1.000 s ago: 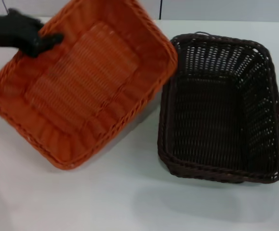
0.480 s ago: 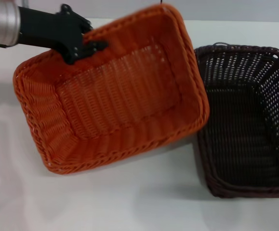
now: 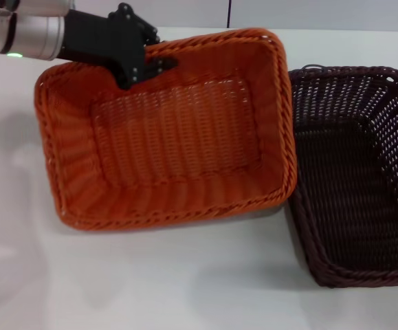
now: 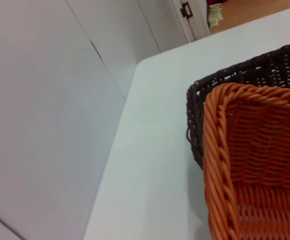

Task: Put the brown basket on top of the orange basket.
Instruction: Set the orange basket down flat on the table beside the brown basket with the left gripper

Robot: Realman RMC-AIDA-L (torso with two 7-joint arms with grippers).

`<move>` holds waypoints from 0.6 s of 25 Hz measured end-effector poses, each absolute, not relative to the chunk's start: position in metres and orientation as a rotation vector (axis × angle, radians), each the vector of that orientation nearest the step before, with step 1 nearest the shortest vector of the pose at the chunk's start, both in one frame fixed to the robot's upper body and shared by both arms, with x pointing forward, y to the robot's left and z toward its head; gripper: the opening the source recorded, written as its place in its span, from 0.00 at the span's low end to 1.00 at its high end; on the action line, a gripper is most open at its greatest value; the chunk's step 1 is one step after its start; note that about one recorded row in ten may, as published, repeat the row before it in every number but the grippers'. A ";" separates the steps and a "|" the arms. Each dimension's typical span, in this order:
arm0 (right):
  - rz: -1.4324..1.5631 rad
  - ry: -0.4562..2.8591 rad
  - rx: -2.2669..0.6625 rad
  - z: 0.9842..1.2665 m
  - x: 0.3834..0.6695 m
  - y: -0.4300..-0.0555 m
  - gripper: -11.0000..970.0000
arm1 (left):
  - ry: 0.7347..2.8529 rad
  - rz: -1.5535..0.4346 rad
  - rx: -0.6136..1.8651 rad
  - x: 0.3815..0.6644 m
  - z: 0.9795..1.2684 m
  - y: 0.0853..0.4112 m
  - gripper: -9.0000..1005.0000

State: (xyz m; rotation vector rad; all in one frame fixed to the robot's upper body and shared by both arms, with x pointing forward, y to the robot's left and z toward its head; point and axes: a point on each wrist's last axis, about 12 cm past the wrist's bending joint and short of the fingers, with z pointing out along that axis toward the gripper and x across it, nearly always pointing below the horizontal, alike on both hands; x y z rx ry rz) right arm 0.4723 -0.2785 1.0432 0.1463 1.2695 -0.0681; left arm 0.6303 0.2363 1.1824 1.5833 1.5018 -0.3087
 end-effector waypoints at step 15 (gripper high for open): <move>-0.073 1.270 0.148 1.042 0.469 -0.280 0.64 | 1.511 -0.248 1.520 0.648 1.180 0.219 0.25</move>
